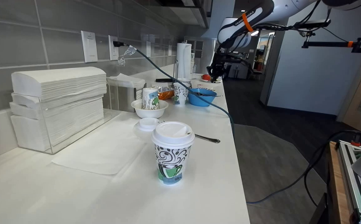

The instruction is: Use the white knife to place some cereal from the blue bowl into the black and white bowl then put the knife in the second coffee cup from the right.

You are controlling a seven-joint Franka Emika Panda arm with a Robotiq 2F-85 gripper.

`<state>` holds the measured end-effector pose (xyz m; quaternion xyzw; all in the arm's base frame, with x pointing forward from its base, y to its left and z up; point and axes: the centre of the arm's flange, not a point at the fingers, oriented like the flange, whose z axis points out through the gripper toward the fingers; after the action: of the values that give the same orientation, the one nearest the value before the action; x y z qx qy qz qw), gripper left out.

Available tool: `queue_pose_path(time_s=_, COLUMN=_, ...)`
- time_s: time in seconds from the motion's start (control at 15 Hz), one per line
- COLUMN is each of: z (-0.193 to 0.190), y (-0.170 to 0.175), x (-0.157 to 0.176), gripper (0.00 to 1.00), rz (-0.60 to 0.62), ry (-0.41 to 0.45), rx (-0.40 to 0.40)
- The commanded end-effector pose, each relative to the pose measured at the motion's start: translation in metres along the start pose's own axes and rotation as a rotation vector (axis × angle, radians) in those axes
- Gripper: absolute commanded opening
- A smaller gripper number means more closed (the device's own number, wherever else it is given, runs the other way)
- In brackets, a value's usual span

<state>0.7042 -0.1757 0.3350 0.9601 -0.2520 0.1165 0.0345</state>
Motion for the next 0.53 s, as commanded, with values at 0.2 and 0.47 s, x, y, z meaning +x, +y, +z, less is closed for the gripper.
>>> queue_pose_path(time_s=0.2, z=0.010, y=-0.010, x=0.031, gripper=0.03, rz=0.024, ry=-0.122, rx=0.011)
queue_pose_path(time_s=0.47, z=0.009, y=-0.009, x=0.038, gripper=0.03, rz=0.044, ry=-0.187, rx=0.025)
